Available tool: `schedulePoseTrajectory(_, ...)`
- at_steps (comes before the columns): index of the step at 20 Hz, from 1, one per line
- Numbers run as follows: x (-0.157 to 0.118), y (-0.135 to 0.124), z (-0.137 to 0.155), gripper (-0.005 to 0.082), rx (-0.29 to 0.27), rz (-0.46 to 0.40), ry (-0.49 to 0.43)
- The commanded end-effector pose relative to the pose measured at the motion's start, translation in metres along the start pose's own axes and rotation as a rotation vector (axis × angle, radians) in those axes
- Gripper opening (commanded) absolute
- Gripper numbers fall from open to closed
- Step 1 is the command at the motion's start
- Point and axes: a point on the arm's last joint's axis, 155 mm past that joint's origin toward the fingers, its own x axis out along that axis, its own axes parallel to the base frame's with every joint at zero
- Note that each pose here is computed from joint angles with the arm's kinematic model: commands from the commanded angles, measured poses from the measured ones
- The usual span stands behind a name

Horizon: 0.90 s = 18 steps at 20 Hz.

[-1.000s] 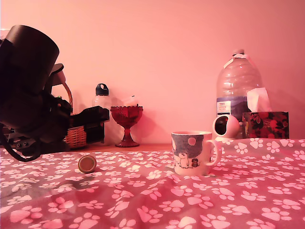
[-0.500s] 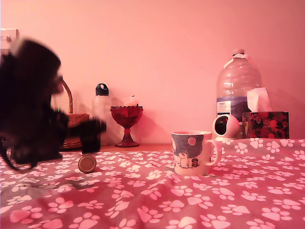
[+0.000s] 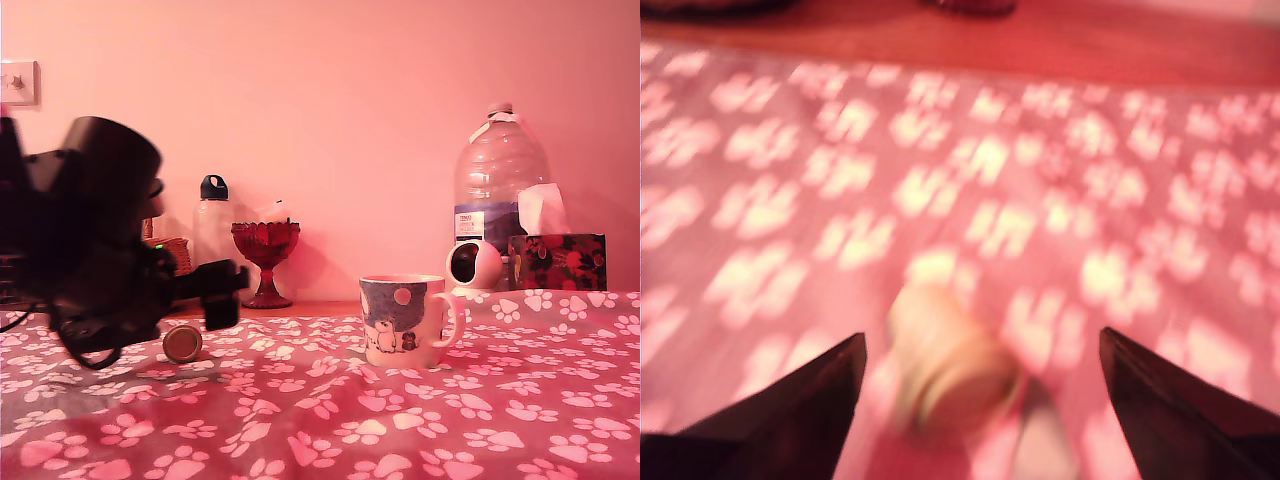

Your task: Pick the coffee capsule and then drop it inside the coffee cup in front of you

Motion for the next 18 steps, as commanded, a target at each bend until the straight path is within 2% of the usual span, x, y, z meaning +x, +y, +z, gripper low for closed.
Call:
schedulePoseTrajectory(1,0.004,0.01,-0.012,0.0674,0.012,0.027,0.025)
schedulePoseTrajectory(8,0.01,0.036,-0.013,0.0674,0.006,0.087,0.052)
schedulePoseTrajectory(18,0.011,0.032,-0.015,0.0651,0.011,0.053,0.07)
